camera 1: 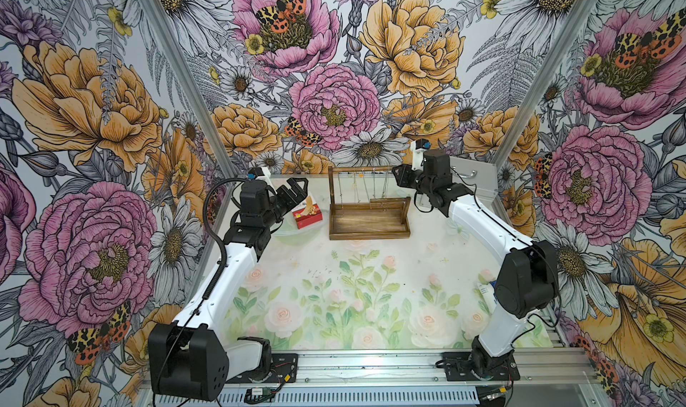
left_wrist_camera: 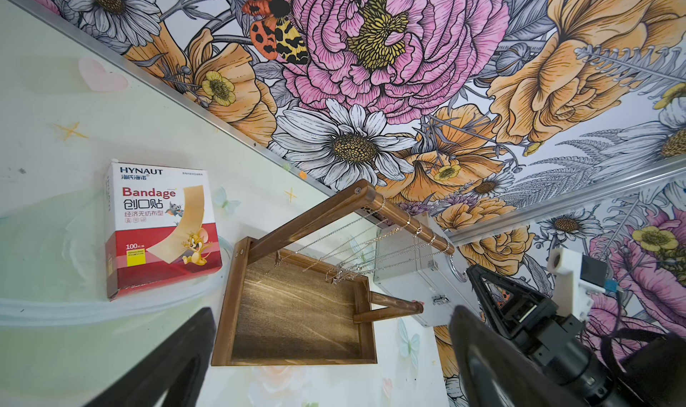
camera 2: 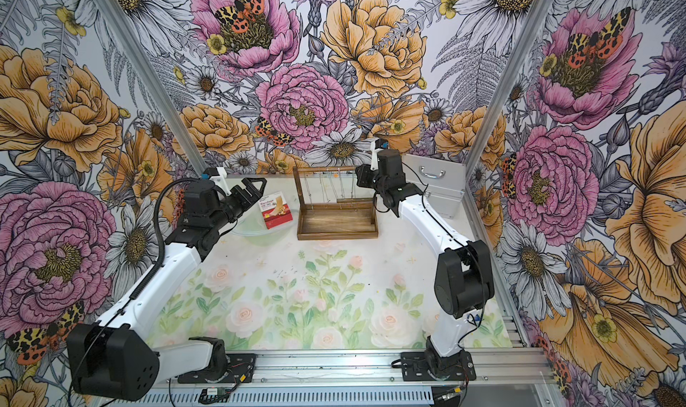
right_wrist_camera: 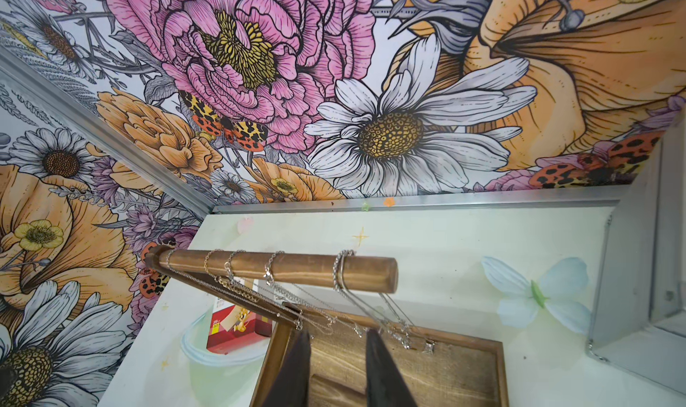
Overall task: Take the necklace off the jewelry display stand
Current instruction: Take off the necklace from the stand.
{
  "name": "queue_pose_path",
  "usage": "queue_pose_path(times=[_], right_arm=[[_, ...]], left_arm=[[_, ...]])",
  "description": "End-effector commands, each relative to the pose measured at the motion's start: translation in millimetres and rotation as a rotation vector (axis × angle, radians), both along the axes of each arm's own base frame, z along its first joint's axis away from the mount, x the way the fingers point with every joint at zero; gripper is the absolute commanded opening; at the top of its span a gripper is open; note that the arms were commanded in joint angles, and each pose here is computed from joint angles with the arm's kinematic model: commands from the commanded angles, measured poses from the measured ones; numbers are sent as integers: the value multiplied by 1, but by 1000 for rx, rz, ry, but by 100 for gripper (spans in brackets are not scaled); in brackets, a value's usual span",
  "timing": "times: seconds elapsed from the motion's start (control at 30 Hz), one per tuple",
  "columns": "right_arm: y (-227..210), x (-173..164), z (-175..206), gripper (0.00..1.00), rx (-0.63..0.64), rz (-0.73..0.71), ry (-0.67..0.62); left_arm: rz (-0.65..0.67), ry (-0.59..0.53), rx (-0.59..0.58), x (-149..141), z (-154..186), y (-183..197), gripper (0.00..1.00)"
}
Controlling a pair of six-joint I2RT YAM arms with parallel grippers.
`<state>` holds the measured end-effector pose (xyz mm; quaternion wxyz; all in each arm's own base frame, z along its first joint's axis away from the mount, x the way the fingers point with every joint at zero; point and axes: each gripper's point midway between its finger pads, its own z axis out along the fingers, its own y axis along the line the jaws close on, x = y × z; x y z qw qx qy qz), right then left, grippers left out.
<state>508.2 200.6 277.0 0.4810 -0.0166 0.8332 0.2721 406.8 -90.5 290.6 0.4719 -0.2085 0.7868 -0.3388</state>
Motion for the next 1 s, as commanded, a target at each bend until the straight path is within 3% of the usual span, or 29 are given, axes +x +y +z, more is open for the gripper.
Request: queue_pose_path(times=[0.0, 0.43, 0.97], right_arm=[[5, -2, -5, 25, 4, 71, -26], [18, 3, -13, 26, 82, 183, -24], [16, 28, -36, 27, -1, 128, 15]], left_arm=[[-13, 29, -26, -1, -9, -1, 99], [-39, 52, -36, 0, -15, -10, 99], [-52, 70, -39, 2, -21, -13, 99]])
